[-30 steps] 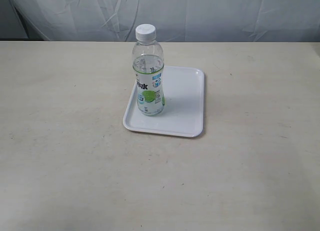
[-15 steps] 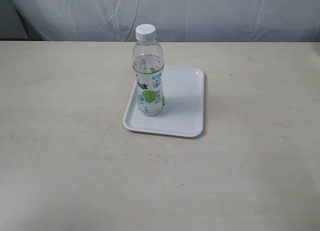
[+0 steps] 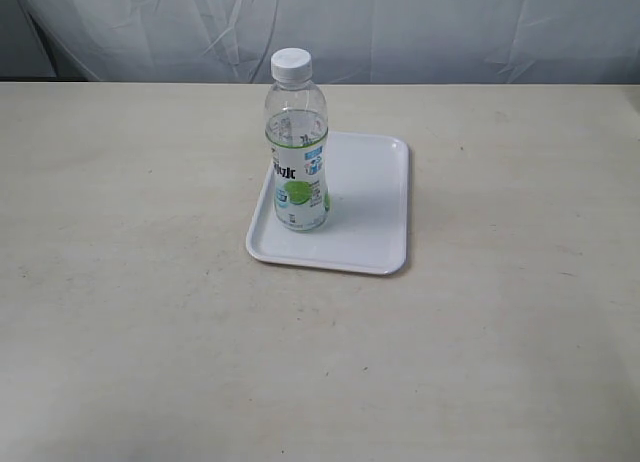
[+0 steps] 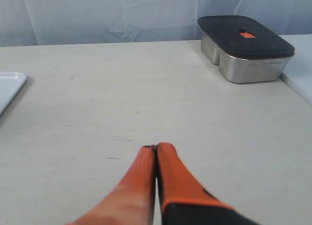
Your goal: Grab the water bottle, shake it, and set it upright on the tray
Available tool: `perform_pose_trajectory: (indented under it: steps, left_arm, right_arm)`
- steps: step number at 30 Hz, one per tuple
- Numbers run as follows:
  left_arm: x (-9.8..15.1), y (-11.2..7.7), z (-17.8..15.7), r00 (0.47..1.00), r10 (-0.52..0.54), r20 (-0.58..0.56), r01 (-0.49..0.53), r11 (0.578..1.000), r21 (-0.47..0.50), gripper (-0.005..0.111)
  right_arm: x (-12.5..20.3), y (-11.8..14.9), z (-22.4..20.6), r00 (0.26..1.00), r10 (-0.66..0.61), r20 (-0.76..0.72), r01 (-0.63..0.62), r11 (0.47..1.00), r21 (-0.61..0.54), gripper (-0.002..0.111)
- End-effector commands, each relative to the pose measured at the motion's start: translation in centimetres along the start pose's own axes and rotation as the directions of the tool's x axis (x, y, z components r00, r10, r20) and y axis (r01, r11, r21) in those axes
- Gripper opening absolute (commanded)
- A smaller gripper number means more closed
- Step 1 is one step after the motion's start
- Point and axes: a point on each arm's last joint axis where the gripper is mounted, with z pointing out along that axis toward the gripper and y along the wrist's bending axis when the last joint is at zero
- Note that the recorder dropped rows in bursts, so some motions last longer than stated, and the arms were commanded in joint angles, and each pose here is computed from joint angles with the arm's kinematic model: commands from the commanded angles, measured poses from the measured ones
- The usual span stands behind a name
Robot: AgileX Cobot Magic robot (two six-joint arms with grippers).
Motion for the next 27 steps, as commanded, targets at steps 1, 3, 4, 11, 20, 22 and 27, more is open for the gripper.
perform_pose_trajectory:
  steps: [1, 3, 4, 11, 20, 22, 27]
  left_arm:
    - [0.05, -0.01, -0.02, 1.000, 0.003, 0.002, -0.003, 1.000, 0.001, 0.000]
    - [0.05, -0.01, -0.02, 1.000, 0.003, 0.002, -0.003, 1.000, 0.001, 0.000]
    - [0.05, -0.01, -0.02, 1.000, 0.003, 0.002, -0.003, 1.000, 0.001, 0.000]
    - [0.05, -0.01, -0.02, 1.000, 0.003, 0.002, -0.003, 1.000, 0.001, 0.000]
    - [0.05, -0.01, -0.02, 1.000, 0.003, 0.002, -0.003, 1.000, 0.001, 0.000]
    - [0.05, -0.01, -0.02, 1.000, 0.003, 0.002, -0.003, 1.000, 0.001, 0.000]
    - [0.05, -0.01, -0.02, 1.000, 0.003, 0.002, -0.003, 1.000, 0.001, 0.000]
  right_arm:
    - [0.01, 0.00, 0.02, 1.000, -0.010, 0.021, 0.010, 1.000, 0.004, 0.003]
    - [0.06, 0.01, 0.02, 1.000, -0.003, 0.016, 0.003, 1.000, 0.003, 0.003]
    - [0.06, 0.01, 0.02, 1.000, -0.003, 0.016, 0.003, 1.000, 0.003, 0.003]
    - [0.06, 0.01, 0.02, 1.000, -0.003, 0.016, 0.003, 1.000, 0.003, 0.003]
    - [0.04, 0.07, 0.02, 1.000, 0.016, 0.018, -0.015, 1.000, -0.004, 0.003]
    - [0.04, 0.07, 0.02, 1.000, 0.016, 0.018, -0.015, 1.000, -0.004, 0.003]
    - [0.04, 0.07, 0.02, 1.000, 0.016, 0.018, -0.015, 1.000, -0.004, 0.003]
